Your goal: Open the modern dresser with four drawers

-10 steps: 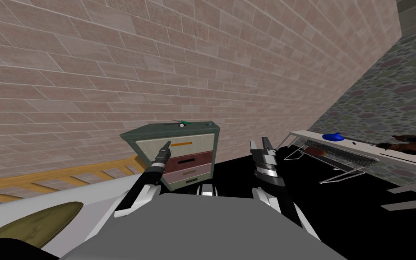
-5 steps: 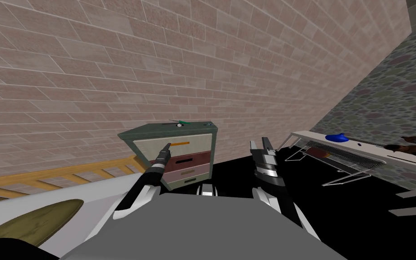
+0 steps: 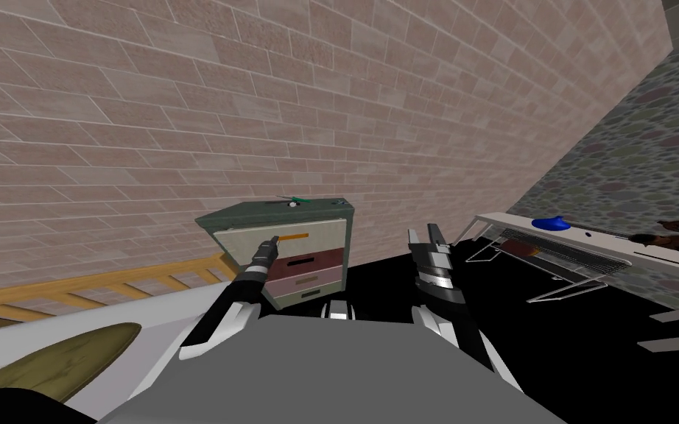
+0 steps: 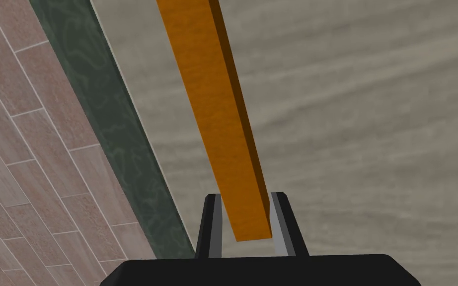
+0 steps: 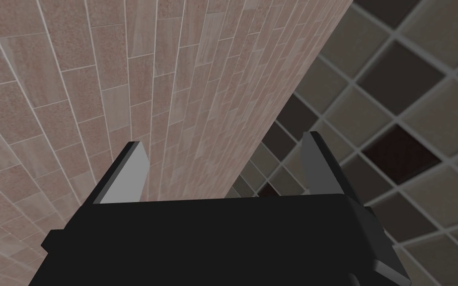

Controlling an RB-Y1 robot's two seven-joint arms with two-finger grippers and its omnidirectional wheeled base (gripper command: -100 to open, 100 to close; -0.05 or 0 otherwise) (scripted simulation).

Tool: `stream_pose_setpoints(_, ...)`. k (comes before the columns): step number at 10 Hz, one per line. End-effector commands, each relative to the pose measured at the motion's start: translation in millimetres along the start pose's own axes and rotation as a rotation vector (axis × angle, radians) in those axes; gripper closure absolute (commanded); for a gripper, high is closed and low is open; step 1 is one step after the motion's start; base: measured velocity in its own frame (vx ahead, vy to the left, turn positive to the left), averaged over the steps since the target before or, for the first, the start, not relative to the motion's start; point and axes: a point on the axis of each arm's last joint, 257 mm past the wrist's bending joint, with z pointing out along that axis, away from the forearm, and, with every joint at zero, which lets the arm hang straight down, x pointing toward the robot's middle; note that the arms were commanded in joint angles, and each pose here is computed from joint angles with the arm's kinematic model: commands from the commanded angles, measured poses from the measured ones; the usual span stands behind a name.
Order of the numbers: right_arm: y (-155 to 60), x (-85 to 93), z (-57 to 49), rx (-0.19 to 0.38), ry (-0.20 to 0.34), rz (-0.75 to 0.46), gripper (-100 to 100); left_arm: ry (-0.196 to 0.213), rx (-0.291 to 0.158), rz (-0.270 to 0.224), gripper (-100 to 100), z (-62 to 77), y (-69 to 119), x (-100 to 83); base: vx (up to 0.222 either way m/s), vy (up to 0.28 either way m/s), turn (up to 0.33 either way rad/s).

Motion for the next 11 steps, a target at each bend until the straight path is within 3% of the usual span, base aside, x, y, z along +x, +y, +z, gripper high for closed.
stream_pose_setpoints(1, 0, 0.0, 0.0, 0.000, 0.000, 0.000, 0, 0.006, -0.025, 0.002, 100, -5.3, 7.1, 1.6, -0.215, -0.077, 0.025)
stream_pose_setpoints(3, 0, 0.0, 0.0, 0.000, 0.000, 0.000, 0, 0.006, -0.007, 0.001, 100, -4.2, 0.3, 1.9, -0.156, -0.053, 0.016)
stream_pose_setpoints(5, 0, 0.0, 0.0, 0.000, 0.000, 0.000, 0, 0.015, -0.029, 0.003, 100, -8.7, 6.8, 4.3, -0.157, -0.041, 0.024)
stream_pose_setpoints(6, 0, 0.0, 0.0, 0.000, 0.000, 0.000, 0, 0.045, -0.004, -0.021, -100, 5.3, 4.5, 8.6, -0.156, -0.063, 0.064)
stream_pose_setpoints(7, 0, 0.0, 0.0, 0.000, 0.000, 0.000, 0, 0.056, -0.007, -0.012, -100, 10.9, 9.6, 11.0, -0.056, -0.075, 0.038)
stream_pose_setpoints(8, 0, 0.0, -0.1, 0.000, 0.000, 0.000, 0, 0.078, -0.006, -0.037, -100, 20.3, 12.7, 12.9, -0.039, -0.116, 0.064)
stream_pose_setpoints(10, 0, 0.0, -0.1, 0.000, 0.000, 0.000, 0, 0.094, -0.010, -0.021, -100, 29.9, 19.4, 15.3, -0.037, -0.066, 0.001)
stream_pose_setpoints(11, 0, 0.0, -0.1, 0.000, 0.000, 0.000, 0, 0.115, -0.004, -0.040, -100, 40.8, 19.8, 15.4, -0.054, -0.059, 0.058)
